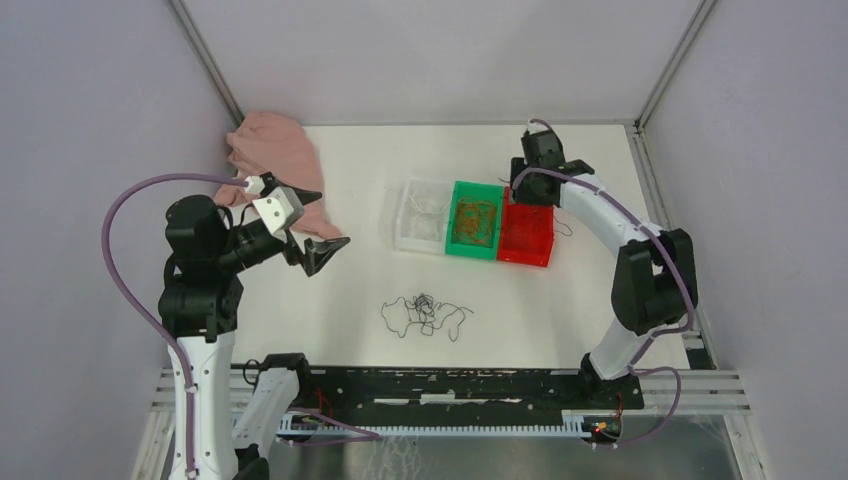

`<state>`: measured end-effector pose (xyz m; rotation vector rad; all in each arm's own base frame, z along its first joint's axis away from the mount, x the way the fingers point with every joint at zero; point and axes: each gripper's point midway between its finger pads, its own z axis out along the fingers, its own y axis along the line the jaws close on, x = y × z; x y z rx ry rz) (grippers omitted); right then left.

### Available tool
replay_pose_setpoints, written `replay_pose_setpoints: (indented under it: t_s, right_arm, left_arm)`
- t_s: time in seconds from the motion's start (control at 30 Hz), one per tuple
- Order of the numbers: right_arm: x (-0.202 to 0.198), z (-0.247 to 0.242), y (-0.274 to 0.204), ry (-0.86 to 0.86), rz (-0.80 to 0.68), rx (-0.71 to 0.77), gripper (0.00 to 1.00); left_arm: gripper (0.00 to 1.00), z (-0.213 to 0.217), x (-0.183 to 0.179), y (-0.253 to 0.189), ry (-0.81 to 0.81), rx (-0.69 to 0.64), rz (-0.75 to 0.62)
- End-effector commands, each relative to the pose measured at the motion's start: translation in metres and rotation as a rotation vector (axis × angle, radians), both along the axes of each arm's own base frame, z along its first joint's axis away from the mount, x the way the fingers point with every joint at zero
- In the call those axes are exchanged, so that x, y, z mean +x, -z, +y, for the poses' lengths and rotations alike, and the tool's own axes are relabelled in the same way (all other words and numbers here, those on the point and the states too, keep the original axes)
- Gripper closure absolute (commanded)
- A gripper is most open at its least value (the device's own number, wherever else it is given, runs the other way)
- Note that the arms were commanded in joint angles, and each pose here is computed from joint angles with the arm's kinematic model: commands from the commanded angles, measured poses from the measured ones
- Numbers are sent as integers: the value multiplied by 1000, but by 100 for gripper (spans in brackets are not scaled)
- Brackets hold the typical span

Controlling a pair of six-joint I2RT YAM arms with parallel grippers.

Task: Untangle the cables
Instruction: Pick up the cable at the center of the board.

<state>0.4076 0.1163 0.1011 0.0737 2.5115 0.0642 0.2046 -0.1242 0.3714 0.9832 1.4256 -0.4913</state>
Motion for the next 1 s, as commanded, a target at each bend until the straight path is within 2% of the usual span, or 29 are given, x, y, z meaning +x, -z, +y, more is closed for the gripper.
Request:
replay_pose_setpoints:
  t_s: [0.0, 0.1, 0.23, 0.43, 0.6, 0.77, 0.87, 0.97]
  right_arm:
    - [18, -4, -80, 4, -162, 32, 45]
    - [23, -7, -92, 4, -186, 27, 45]
    - [33, -8, -87, -4, -168, 16, 45]
    - [71, -11, -76, -22, -130, -12, 43]
    - [97, -13, -49, -62, -55, -38, 36]
    - [103, -13, -20, -91, 3, -32, 32]
    - [102, -11, -6, -96, 28, -14, 32]
    - [103, -7, 4, -95, 43, 22, 36]
  left_arm:
    - [3, -1, 0, -10, 14, 19, -69]
    - [3, -1, 0, -9, 13, 17, -68]
    - [3, -1, 0, -7, 18, 16, -60]
    - [4, -2, 2, -6, 23, 14, -55]
    - [4, -1, 9, -3, 20, 12, -53]
    - [4, 0, 13, 0, 9, 12, -43]
    - [4, 0, 14, -3, 6, 11, -47]
    - [4, 1, 15, -5, 2, 14, -52]
